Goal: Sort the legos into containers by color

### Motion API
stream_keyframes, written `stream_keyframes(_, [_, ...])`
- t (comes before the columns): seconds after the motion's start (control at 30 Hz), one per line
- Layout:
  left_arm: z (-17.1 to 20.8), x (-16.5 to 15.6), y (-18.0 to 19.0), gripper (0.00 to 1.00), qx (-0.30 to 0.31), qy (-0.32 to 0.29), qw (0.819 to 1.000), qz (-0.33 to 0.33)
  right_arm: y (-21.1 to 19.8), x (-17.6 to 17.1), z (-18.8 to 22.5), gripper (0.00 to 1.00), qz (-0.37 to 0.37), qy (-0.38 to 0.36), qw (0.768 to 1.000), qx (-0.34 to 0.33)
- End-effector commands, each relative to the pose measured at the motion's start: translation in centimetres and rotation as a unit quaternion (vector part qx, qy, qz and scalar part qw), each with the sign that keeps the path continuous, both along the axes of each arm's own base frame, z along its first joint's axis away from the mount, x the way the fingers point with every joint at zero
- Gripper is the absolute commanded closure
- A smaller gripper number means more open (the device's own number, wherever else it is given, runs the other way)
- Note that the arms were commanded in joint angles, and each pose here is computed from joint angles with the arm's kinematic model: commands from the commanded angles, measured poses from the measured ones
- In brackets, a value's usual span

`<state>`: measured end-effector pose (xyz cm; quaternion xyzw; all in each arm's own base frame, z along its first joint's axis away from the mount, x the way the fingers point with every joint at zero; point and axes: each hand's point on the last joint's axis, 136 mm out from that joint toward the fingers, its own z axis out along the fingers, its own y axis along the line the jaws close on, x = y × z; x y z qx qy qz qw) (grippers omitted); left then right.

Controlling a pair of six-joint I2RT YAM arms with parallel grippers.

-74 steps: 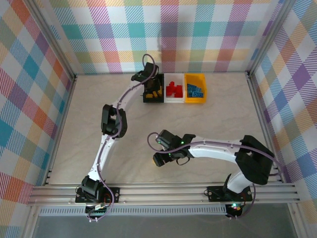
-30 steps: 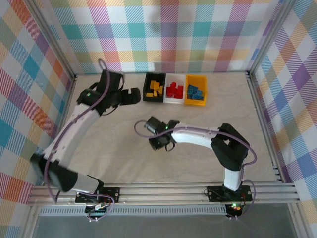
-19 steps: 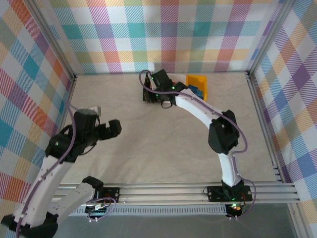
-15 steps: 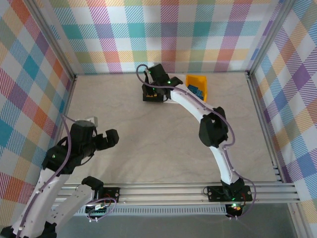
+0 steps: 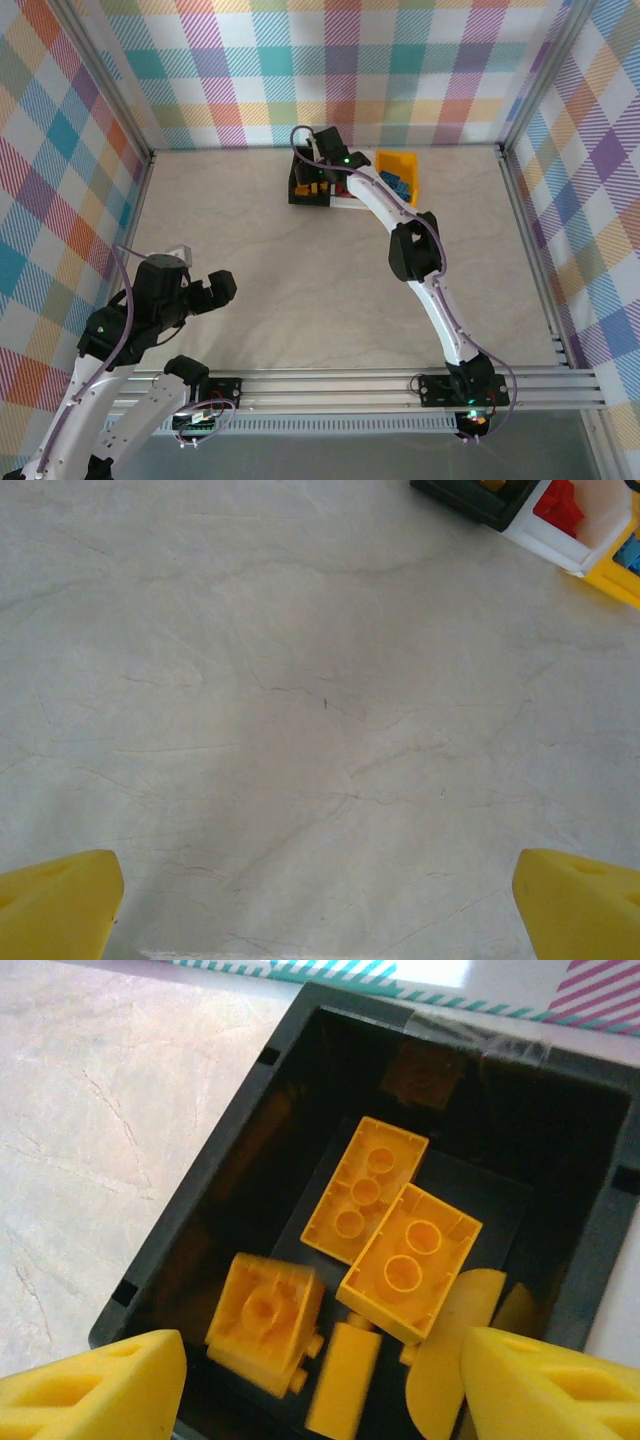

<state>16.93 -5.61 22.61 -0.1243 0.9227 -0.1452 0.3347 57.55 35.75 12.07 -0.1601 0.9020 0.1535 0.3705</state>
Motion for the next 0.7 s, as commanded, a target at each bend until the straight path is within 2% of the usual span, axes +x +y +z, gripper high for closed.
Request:
stream_keyframes(0.0, [-0.8,-0.3,0.0,0.0,-0.007,0.013,1.0,0.008,0.9,-0.9,7.2,0.25,0.016,-0.045,0.998,0.037])
stream_keyframes(0.17, [-0.2,1.1,0.1,0.0,-0.006,-0.017,1.0,0.019,-1.8,-5.6,14.5,0.24,0.023,-0.068,0.995,0.063])
stream_keyframes(0.23, [0.0,2.0,0.1,0.0,0.001,-0.032,0.999,0.022,-4.2,-8.4,16.8,0.23,0.023,-0.082,0.994,0.075])
stream_keyframes(0.3, [0.0,2.9,0.6,0.0,0.013,-0.045,0.998,0.037,-7.4,-10.9,17.1,0.21,0.011,-0.073,0.994,0.079])
stream_keyframes(0.4, [0.1,4.7,1.7,0.0,0.045,-0.075,0.994,0.07,-13.7,-14.1,15.2,0.15,-0.031,-0.043,0.996,0.069])
stream_keyframes(0.5, [-0.4,6.8,2.3,0.0,0.07,-0.107,0.987,0.094,-20.5,-16.9,11.4,0.13,-0.084,-0.03,0.995,0.048])
stream_keyframes(0.57, [-1.1,8.1,1.9,0.0,0.079,-0.129,0.985,0.084,-24.2,-19.0,9.2,0.12,-0.108,-0.04,0.992,0.049])
stream_keyframes(0.67, [-2.9,9.3,1.8,0.0,0.114,-0.148,0.98,0.065,-27.0,-20.9,6.9,0.1,-0.112,-0.089,0.989,0.022])
